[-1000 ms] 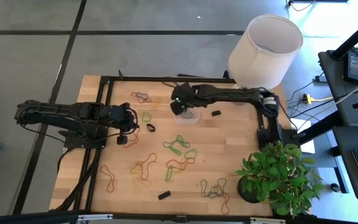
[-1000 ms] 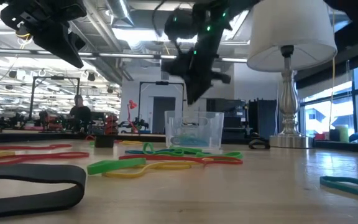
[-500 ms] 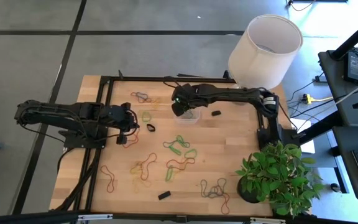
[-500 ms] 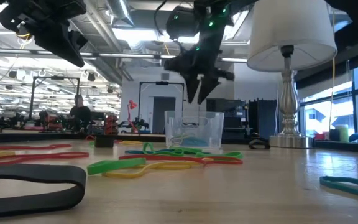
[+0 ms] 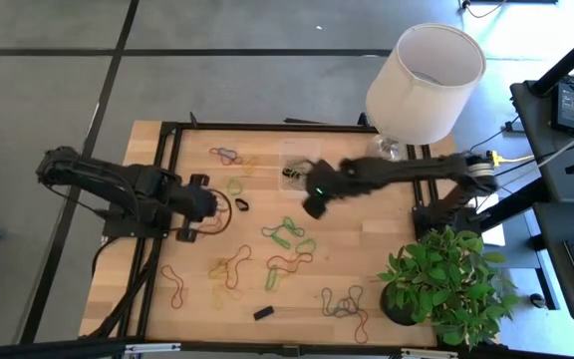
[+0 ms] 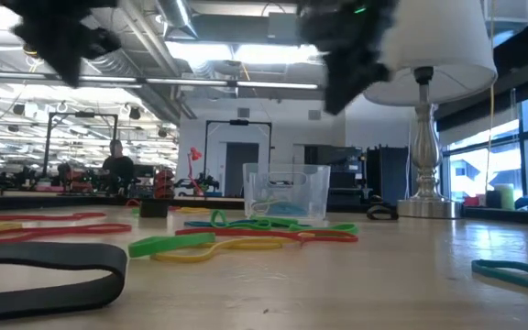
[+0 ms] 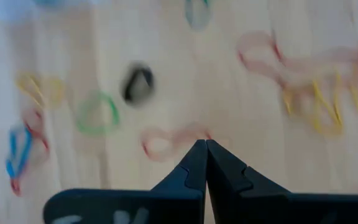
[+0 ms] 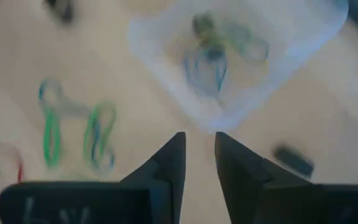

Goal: Pick and place rubber bands into bin
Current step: Put the red rubber band into the transparent bin

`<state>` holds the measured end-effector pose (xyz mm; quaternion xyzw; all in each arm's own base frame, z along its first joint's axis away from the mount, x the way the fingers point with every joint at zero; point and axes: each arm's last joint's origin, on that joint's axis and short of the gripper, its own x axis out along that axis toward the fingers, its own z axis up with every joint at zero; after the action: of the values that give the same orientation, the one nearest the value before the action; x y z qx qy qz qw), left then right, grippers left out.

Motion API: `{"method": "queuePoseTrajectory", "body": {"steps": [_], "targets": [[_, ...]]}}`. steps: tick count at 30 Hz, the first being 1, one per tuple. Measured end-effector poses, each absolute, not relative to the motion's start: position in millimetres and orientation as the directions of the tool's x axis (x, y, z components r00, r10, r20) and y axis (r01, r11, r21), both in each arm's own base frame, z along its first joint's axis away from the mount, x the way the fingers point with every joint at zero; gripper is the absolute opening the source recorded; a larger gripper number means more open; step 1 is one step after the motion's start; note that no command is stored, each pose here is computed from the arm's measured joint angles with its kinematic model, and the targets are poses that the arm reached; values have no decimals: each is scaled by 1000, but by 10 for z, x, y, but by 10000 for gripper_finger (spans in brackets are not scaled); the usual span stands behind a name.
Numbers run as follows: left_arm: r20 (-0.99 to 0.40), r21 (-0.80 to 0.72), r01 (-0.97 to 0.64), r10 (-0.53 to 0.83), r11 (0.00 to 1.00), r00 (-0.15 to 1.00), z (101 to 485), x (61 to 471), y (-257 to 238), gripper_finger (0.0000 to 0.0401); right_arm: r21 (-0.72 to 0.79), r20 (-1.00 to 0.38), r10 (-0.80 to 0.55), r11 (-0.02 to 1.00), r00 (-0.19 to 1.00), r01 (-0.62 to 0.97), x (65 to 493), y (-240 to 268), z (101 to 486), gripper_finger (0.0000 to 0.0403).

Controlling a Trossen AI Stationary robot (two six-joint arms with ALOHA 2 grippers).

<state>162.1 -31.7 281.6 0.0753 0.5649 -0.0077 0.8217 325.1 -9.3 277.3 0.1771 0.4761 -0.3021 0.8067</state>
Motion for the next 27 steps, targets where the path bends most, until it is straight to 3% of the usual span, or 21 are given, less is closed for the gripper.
{"method": "queuePoseTrajectory", "body": {"steps": [3,8,17,22,27], "targets": [[-970,91,115,63,989,234,2805,1606,-448,3,41,-871,-306,735,385,677,2900,57,2767,83],[-990,16,90,3,996,144,2687,1656,-704,16,113,-854,-294,699,428,706,2354,264,2662,83],[-999,23,5,23,1000,23,2381,1750,-1183,124,264,-814,-239,660,529,704,1816,366,2437,83],[-994,79,-258,56,963,-92,2133,1744,-1385,160,282,-792,-227,687,566,670,1781,364,2440,83],[-978,75,-569,-49,819,-200,1830,1724,-1489,159,277,-779,-221,718,587,639,1806,371,2452,83]]}}
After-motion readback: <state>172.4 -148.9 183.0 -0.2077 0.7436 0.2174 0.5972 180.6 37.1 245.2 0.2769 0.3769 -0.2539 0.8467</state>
